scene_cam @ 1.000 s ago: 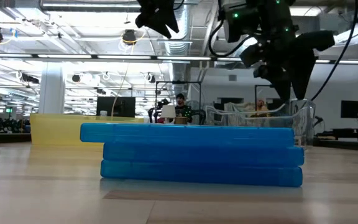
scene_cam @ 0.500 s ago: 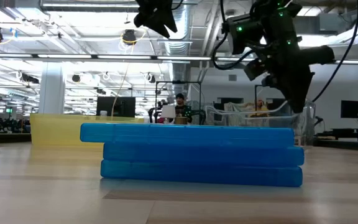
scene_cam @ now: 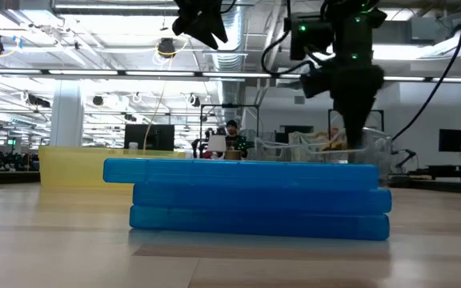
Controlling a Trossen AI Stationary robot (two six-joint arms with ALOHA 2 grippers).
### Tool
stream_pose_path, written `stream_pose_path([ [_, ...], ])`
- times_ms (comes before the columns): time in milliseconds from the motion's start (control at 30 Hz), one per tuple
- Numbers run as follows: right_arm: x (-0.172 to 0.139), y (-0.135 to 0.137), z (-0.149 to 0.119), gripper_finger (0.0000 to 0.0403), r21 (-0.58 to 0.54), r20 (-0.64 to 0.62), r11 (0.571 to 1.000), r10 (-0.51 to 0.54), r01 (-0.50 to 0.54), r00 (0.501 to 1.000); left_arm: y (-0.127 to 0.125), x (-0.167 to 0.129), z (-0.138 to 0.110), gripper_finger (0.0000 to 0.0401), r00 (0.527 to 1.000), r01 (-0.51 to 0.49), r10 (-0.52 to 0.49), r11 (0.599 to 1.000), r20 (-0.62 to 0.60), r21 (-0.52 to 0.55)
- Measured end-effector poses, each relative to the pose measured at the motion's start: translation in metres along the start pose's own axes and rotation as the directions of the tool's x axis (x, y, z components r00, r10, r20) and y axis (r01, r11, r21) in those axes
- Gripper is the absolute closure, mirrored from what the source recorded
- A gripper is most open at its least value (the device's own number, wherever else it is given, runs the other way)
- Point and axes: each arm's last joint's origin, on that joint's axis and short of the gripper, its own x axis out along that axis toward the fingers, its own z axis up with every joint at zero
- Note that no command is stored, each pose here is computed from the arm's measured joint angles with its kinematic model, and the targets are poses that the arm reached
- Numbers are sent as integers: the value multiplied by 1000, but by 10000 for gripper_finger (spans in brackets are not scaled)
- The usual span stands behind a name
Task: Pick & place jewel cases by type
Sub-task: Adjust the transparent bin on the table
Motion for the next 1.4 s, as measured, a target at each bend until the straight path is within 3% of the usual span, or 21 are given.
stream_pose_path([
  [167,-7,-5,7,401,146,106,989,1,-17,994,1,-2,-1,195,1000,-4,4,1000,-8,7],
  [367,-7,-3,9,402,191,140,982,-15,-12,990,7,-15,-2,195,999,-41,41,999,1,7],
  [667,-9,15,11,402,287,217,954,-150,84,964,14,-32,-1,195,996,-85,85,996,36,0],
  [900,-9,39,7,403,400,295,902,-295,163,909,14,-33,-1,195,996,-86,86,996,36,3],
  [1100,14,49,-6,403,521,315,839,-358,155,879,14,-33,-2,195,996,-85,85,996,35,5],
  [1400,20,56,-11,403,538,324,832,-355,138,877,14,-33,-2,195,996,-86,85,996,35,13],
])
